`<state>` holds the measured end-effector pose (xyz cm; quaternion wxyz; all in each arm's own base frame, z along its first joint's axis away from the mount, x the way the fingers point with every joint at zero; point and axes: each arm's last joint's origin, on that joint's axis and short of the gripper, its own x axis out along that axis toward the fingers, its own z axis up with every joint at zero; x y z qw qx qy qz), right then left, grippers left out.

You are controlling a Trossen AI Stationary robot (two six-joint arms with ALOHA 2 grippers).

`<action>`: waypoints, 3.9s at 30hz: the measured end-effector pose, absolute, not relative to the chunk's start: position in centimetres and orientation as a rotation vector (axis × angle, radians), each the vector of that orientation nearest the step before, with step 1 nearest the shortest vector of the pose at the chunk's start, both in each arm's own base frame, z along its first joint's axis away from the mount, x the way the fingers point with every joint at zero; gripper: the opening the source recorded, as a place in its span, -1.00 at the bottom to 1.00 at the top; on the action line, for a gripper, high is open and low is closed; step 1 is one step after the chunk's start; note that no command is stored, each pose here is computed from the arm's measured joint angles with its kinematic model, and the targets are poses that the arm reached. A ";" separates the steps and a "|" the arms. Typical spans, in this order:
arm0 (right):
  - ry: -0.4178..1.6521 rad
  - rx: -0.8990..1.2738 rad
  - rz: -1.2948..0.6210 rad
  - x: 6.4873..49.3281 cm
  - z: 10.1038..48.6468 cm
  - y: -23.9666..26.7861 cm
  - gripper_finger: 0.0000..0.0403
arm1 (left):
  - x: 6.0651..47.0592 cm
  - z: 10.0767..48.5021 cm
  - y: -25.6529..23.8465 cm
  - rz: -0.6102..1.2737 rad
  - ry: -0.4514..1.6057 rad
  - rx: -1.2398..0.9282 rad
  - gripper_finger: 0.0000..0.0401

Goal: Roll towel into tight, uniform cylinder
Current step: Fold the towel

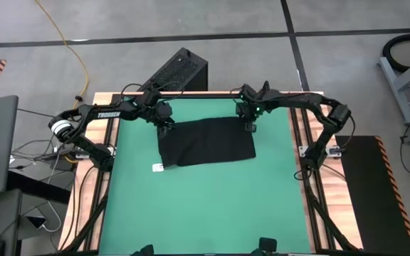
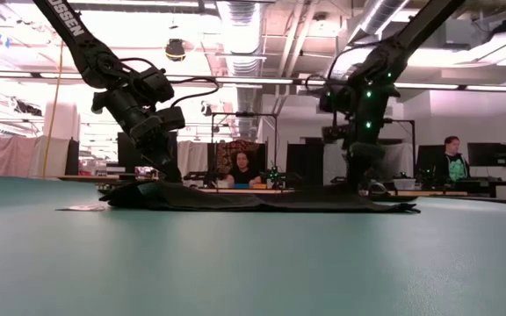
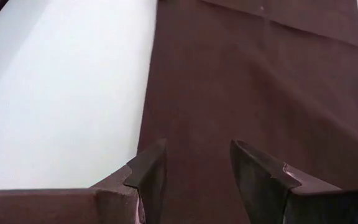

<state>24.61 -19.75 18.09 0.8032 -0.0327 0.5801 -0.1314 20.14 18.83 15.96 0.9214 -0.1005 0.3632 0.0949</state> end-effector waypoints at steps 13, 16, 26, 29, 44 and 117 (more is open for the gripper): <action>1.234 -0.064 -0.279 24.4 20.0 -19.3 -0.97 | 19.6 15.6 18.9 0.225 0.831 -0.126 -0.18; 1.230 -0.074 -0.269 24.6 20.0 -19.2 -0.97 | 19.0 15.5 19.7 0.311 0.868 -0.098 -0.18; 1.232 -0.090 -0.258 24.6 20.0 -19.2 -0.97 | 16.4 15.5 21.5 0.290 0.786 -0.245 -0.18; 1.232 -0.091 -0.256 24.6 20.0 -19.2 -0.97 | 16.2 15.3 21.2 0.284 0.821 -0.264 -0.18; 1.234 -0.091 -0.252 24.6 20.0 -19.2 -0.97 | 16.8 11.9 21.7 0.299 0.971 -0.292 -0.19; 0.959 -0.446 -0.827 21.2 31.6 -14.7 -0.99 | 19.1 33.3 12.4 0.714 0.969 0.395 -1.00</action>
